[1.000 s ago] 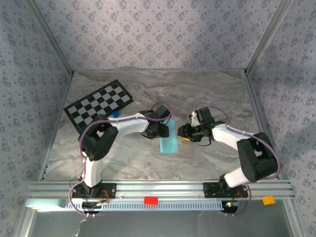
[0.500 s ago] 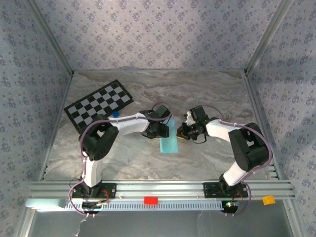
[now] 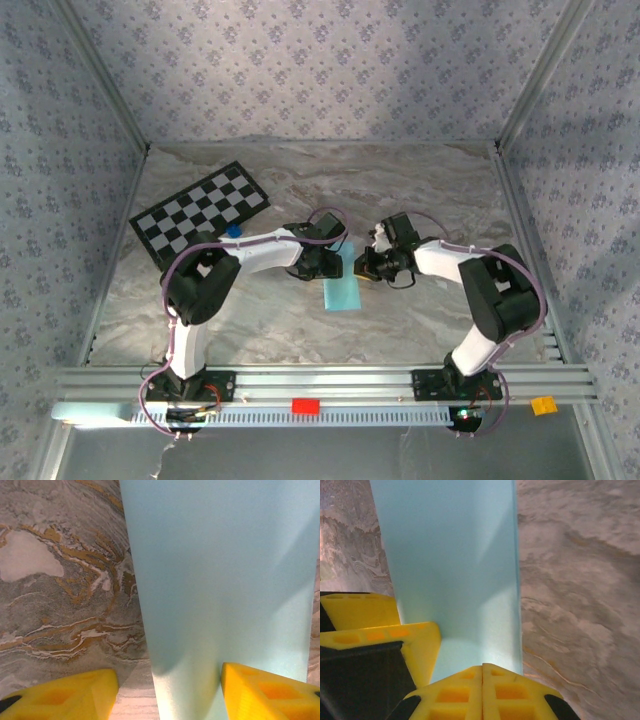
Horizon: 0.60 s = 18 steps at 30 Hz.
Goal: Fold a paper plane with a square sheet of paper (pick it up from the middle)
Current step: Hold the square sheet of paper at the center of the table.
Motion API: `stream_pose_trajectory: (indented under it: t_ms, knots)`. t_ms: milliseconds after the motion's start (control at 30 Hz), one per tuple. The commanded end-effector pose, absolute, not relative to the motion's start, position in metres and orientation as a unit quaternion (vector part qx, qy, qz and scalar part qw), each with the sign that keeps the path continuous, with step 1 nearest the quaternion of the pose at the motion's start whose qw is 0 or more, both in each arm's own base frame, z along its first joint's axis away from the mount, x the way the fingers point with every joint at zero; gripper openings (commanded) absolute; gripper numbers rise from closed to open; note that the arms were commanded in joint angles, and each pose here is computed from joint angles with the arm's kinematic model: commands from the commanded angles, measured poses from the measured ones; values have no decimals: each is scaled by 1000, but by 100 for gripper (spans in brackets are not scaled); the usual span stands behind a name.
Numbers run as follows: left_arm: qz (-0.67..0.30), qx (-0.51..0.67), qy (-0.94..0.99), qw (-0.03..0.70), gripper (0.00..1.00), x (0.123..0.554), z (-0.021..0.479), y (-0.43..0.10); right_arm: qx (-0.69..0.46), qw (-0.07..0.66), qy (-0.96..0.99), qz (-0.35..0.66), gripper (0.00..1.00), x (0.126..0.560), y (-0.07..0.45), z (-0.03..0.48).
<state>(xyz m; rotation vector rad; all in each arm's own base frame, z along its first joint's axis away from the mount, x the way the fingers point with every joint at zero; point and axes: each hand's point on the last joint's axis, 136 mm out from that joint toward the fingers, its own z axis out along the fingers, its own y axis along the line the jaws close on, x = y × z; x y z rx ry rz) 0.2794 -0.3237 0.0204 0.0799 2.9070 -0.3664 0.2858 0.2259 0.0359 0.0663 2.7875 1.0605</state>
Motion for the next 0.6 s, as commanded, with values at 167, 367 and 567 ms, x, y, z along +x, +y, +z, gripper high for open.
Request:
stream_pose_trajectory:
  t_ms: [167,367,567]
  knots:
    - [-128,44,989,66,59,265,-28,-334,7,67,927,369,4,293,245,35]
    - [-129,45,989,64,59,264,-30,-335,6,55,934,353,4,291,244,23]
    - [-132,44,988,67,59,265,-28,-336,13,32,962,271,3,271,214,-13]
